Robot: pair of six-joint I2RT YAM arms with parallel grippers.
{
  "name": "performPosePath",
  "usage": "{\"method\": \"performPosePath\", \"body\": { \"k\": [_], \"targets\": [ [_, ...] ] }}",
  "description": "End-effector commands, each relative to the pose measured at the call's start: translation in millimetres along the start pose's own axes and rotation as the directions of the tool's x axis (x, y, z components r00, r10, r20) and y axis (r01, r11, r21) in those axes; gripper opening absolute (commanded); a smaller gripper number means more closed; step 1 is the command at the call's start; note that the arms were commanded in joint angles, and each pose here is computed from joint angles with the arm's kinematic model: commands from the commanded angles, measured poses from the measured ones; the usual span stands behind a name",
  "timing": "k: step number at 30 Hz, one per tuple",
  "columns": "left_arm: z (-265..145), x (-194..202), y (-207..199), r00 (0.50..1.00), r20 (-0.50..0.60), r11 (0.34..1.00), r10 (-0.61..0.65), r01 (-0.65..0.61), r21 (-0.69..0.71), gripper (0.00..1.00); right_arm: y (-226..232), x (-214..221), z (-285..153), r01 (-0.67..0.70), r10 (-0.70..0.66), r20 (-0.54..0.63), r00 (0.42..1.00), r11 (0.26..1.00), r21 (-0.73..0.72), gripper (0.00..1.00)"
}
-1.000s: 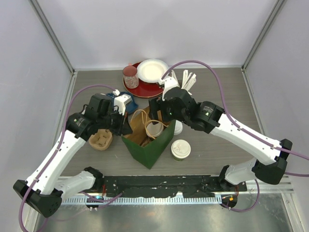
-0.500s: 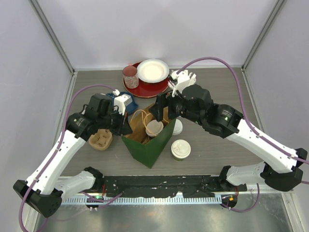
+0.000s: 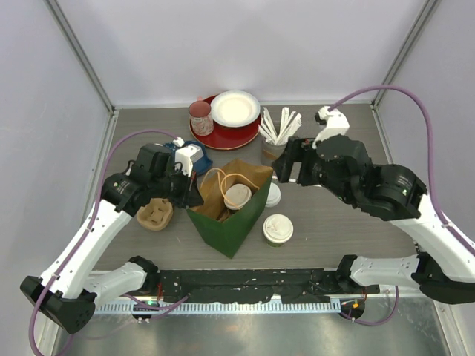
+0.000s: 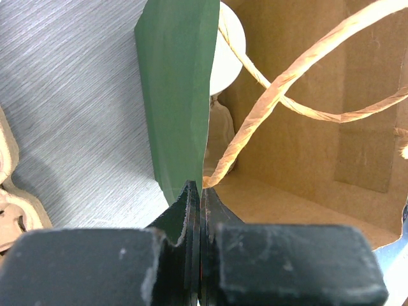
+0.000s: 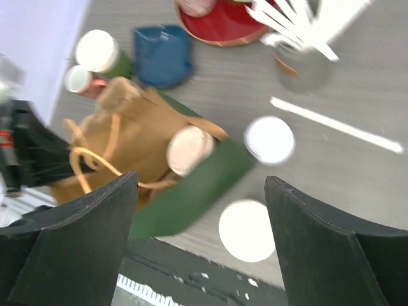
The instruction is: Pack the takeout coffee
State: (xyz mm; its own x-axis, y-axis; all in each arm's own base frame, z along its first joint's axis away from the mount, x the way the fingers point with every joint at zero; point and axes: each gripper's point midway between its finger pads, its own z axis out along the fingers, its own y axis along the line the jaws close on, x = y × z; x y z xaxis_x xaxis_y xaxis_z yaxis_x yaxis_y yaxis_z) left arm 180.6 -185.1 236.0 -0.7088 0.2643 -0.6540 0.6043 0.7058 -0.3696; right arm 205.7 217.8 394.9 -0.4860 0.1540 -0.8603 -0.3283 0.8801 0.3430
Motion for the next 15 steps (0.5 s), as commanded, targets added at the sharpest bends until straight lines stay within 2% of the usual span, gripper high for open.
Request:
{"method": "performPosePath", "body": {
  "k": [1, 4, 5, 9, 10, 12, 13, 15],
  "targets": [
    [-7, -15, -5, 0.998, 0.05, 0.999, 0.034, -0.034, 0.004, 0.0, -82, 52, -34, -0.048, 0.097, -0.123, 0.988, 0.935, 0.351, 0.85],
    [-6, -15, -4, 0.998, 0.047, 1.0, 0.03, -0.03, 0.003, 0.0, -105, 97, -38, -0.031, 0.15, -0.228, 0.962, 0.89, 0.455, 0.84],
    [-6, -15, -5, 0.998, 0.048, 1.0, 0.03, -0.03, 0.004, 0.0, -109, 124, -35, 0.011, 0.152, -0.31, 0.939, 0.885, 0.466, 0.83],
    [-5, -15, -6, 0.999, 0.045, 1.0, 0.028, -0.028, 0.011, 0.0, -107, 175, -23, 0.043, 0.17, -0.441, 0.881, 0.9, 0.434, 0.75],
    [-5, -15, -5, 0.999, 0.046, 1.0, 0.027, -0.027, 0.01, 0.0, -99, 176, -14, -0.002, 0.182, -0.417, 0.891, 0.918, 0.396, 0.69],
    [-6, -15, -6, 0.998, 0.048, 1.0, 0.027, -0.028, 0.01, 0.0, -91, 196, -5, -0.025, 0.186, -0.449, 0.874, 0.94, 0.34, 0.64],
    [-7, -15, -6, 0.998, 0.051, 1.0, 0.027, -0.028, 0.011, 0.0, -77, 190, 5, -0.083, 0.194, -0.413, 0.89, 0.959, 0.271, 0.61],
    [-8, -15, -7, 0.998, 0.054, 1.0, 0.028, -0.029, 0.012, 0.0, -59, 199, 11, -0.097, 0.156, -0.446, 0.881, 0.984, 0.152, 0.59]
  ]
}}
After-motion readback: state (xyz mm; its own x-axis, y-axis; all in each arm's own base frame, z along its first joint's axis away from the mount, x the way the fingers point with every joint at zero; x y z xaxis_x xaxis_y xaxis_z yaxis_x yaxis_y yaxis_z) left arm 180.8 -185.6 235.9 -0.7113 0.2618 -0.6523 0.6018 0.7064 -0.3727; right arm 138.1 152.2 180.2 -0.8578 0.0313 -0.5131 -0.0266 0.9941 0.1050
